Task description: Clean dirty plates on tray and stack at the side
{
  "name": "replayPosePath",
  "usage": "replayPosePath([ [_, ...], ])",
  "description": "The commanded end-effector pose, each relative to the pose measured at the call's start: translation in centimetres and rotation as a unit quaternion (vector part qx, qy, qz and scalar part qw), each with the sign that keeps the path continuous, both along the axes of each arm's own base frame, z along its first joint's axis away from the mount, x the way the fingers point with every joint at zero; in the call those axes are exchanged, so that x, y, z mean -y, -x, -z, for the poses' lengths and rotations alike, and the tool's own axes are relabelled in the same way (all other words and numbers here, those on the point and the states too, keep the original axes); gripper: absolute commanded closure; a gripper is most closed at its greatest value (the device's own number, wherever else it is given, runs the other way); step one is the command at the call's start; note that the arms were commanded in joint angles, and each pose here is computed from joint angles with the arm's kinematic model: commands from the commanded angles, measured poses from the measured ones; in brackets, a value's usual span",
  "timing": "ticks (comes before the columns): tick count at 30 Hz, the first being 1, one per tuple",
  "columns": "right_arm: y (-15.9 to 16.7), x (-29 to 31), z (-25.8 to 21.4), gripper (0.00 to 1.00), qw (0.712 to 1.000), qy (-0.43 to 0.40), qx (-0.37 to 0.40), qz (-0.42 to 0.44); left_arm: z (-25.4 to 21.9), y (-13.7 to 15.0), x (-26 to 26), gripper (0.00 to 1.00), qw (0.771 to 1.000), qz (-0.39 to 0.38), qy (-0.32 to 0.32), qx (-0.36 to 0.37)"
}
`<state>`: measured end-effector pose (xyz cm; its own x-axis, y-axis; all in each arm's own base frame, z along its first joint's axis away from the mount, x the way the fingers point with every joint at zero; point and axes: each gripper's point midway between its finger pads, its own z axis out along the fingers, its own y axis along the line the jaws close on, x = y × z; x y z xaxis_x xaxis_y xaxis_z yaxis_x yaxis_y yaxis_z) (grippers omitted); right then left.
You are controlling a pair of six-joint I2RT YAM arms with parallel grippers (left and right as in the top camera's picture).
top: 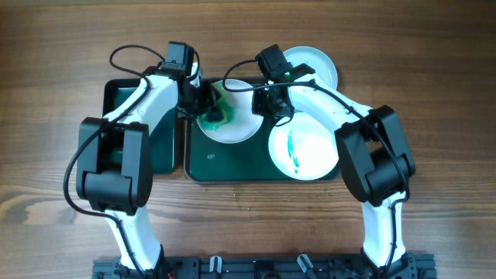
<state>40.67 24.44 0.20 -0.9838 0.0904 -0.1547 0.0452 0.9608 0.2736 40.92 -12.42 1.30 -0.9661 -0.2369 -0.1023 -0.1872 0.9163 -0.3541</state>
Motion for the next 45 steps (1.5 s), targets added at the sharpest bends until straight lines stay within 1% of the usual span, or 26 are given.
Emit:
replayPosePath([
  [1,1.1,2.4,3.0,0.96,0.998,0.057,-0.02,0.01,2.3,3.3,1.6,0.96,0.997,0.03,0.024,-0.067],
  [4,1.1,2.4,3.1,0.96,0.998,0.057,-0.021,0.01,1.4,3.7,3.4,0.96,0.993,0.06,0.083,-0.066],
  [5,1.1,2.4,3.1,0.96,0.998,0.057,-0.021,0.01,0.8,3.7,4.5,0.96,0.988,0.08,0.116,-0.06],
  [8,1.1,2.4,3.0,0.96,0.998,0.057,-0.021,0.01,-0.7,3.4,6.5,0.96,0.976,0.11,0.182,-0.039],
  [10,1.1,2.4,3.1,0.96,0.998,0.057,-0.021,0.01,-1.3,2.8,7.0,0.96,0.973,0.116,0.2,-0.021],
  [14,1.1,2.4,3.1,0.96,0.998,0.058,-0.021,0.007,-2.1,0.6,7.0,0.96,0.972,0.116,0.203,0.024],
  [17,1.1,2.4,3.1,0.96,0.998,0.058,-0.02,0.007,-2.1,-1.7,5.2,0.96,0.983,0.074,0.162,0.042],
  [20,1.1,2.4,3.1,0.96,0.998,0.057,-0.02,0.007,-1.6,-3.6,2.6,0.96,0.993,0.045,0.09,0.067],
  [21,1.1,2.4,3.1,0.96,0.998,0.058,-0.02,0.007,-1.2,-4.0,1.7,0.96,0.995,0.035,0.06,0.072],
  [22,1.1,2.4,3.1,0.96,0.998,0.058,-0.02,0.007,-0.3,-4.3,-0.7,0.96,0.998,0.004,-0.011,0.069],
  [26,1.0,2.3,3.0,0.96,0.998,0.057,-0.019,0.007,0.9,-3.2,-4.4,0.96,0.989,-0.045,-0.132,0.044],
  [27,1.0,2.3,3.0,0.96,0.998,0.056,-0.017,0.007,1.0,-2.7,-4.7,0.96,0.987,-0.048,-0.149,0.037],
  [29,0.9,2.2,3.0,0.96,0.998,0.053,-0.016,0.007,1.3,-1.8,-4.4,0.96,0.987,-0.042,-0.156,0.021],
  [33,0.9,2.2,3.0,0.96,0.998,0.053,-0.016,0.007,1.5,0.5,-1.3,0.96,0.994,-0.008,-0.107,-0.019],
  [37,1.0,2.2,3.0,0.96,0.998,0.054,-0.018,0.006,1.2,2.9,3.1,0.96,0.997,0.035,-0.026,-0.059],
  [38,1.0,2.2,3.0,0.96,0.998,0.054,-0.018,0.006,1.0,3.2,3.9,0.96,0.997,0.049,-0.009,-0.062],
  [39,1.0,2.2,3.0,0.96,0.998,0.054,-0.018,0.006,0.6,3.8,5.4,0.96,0.995,0.078,0.024,-0.065],
  [42,1.0,2.2,3.0,0.96,0.998,0.054,-0.018,0.006,-0.4,4.9,7.9,0.96,0.986,0.127,0.082,-0.066],
  [43,1.0,2.2,3.0,0.96,0.998,0.054,-0.018,0.006,-0.5,5.0,8.3,0.96,0.985,0.135,0.09,-0.065],
  [45,1.0,2.2,3.0,0.96,0.998,0.053,-0.018,0.006,-0.4,4.8,8.2,0.96,0.985,0.135,0.085,-0.059],
])
